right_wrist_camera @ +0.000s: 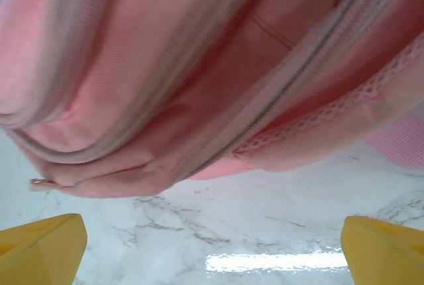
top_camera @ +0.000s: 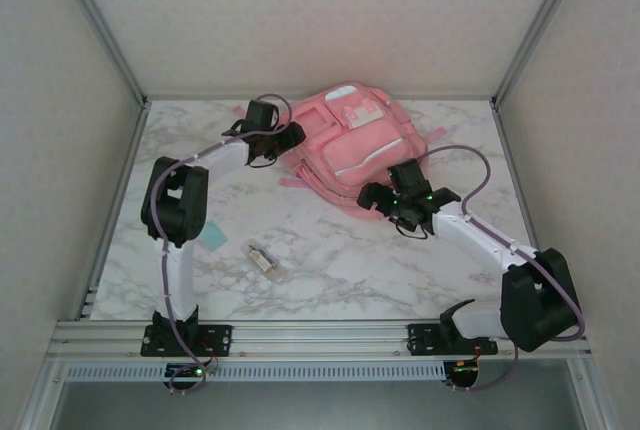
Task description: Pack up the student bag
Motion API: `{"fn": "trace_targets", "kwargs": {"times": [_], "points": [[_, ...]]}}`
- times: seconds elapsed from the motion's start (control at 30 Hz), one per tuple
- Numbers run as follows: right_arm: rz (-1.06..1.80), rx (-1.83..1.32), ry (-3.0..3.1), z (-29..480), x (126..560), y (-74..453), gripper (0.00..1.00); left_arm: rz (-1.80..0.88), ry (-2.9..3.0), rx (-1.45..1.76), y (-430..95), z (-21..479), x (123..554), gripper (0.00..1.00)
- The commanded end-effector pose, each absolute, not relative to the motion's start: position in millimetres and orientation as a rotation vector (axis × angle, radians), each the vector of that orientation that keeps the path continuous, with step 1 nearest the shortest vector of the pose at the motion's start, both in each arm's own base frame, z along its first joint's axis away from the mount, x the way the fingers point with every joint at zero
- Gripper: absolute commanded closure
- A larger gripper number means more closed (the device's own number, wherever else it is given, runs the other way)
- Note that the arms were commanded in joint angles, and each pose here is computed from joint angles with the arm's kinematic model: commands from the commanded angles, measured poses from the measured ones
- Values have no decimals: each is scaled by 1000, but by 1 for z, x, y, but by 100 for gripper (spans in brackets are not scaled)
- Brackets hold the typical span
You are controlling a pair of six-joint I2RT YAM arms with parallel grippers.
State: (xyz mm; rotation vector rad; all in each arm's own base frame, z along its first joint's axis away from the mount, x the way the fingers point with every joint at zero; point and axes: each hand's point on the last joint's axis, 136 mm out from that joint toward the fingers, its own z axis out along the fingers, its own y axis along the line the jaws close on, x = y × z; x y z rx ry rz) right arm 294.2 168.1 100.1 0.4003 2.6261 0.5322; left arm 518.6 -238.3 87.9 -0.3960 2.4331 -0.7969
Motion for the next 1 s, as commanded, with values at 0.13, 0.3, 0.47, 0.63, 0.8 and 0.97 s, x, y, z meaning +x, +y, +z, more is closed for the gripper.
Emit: {"fn": "trace_targets", "kwargs": {"times": [0.13,0.3,0.47,0.63,0.8,0.97], "points": [[484,473,2640,70,304,167,2,-897,2370,-399,-261,100,542,56],[442,501,2623,60,324,162,7,-921,2389,-409,-267,89,535,100],[419,493,2597,67,362,162,12,-981,2388,-460,-263,87,496,100],[318,485,2584,81,393,151,13,-1009,2351,-545,-254,97,443,100],[251,464,2591,98,400,141,13,-937,2267,-564,-255,119,412,100],[308,382,2602,128,376,147,18,-926,2216,-583,-259,131,411,100]]}}
